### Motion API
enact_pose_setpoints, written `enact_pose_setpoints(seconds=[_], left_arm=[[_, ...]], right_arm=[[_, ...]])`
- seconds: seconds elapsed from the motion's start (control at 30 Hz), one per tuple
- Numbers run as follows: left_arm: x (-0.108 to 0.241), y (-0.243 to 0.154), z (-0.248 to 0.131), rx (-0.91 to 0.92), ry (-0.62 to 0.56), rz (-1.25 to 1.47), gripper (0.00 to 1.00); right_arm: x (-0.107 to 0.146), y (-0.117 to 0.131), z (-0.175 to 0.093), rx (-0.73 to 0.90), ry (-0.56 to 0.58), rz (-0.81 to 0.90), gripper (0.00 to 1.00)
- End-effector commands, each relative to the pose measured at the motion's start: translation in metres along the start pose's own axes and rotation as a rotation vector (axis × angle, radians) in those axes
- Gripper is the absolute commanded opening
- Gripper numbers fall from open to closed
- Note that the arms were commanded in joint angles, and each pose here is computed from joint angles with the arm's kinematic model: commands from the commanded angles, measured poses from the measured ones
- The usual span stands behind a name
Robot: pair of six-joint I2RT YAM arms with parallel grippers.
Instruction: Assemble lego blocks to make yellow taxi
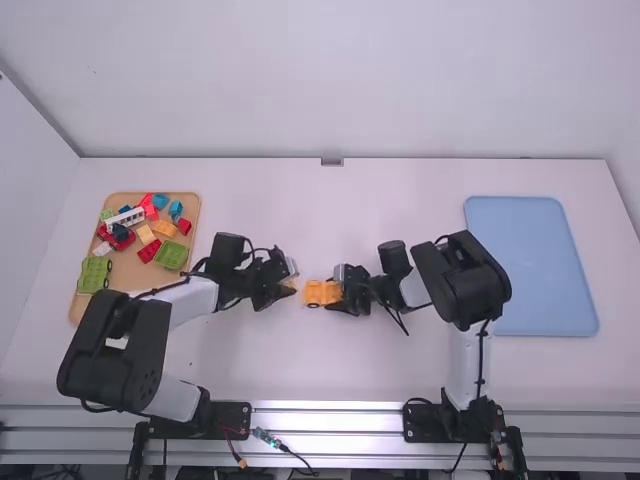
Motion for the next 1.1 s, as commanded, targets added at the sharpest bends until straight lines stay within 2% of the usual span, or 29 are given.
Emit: enact_pose_setpoints(seconds=[0.0,0.17,0.43,0.57,0.73,1.07], left_arm=[[-0.023,0.004,0.0,0.017,-0.045,0.122,0.02],[-0.035,0.002,0.01,0.032,-0.07,0.181,0.02],[-0.032,-0.006,0.029,0.098,-0.066,0.196,0.02],[-0.035,-0.011,0.033,0.174,-0.123,0.231,0.02],[-0.03,-0.008,0.039,0.178,-0.065,0.234,0.02],[-0.033,-0.005,0.039,0.16,-0.077,0.252,0.02]], right_arm=[[0.008,-0.003,0.0,0.034,0.041,0.013,0.4],[0.009,-0.004,0.0,0.053,0.058,0.015,0.39],[0.009,-0.004,0.0,0.05,0.056,0.015,0.39],[0.009,-0.004,0.0,0.05,0.056,0.015,0.4],[0.009,-0.004,0.0,0.05,0.056,0.014,0.36],[0.009,-0.004,0.0,0.05,0.056,0.012,0.31]])
Point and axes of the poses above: each hand's point on the last joint's axis, 136 mm out from that joint toward the fingers, its own z axis out along the fingers, its own y axis along the line the jaws close on, x = y × z, the point moved 8 cm from there along -z, back along the fingers, and after that the axes turned 9 degrees about z, right-handed, at the moved point
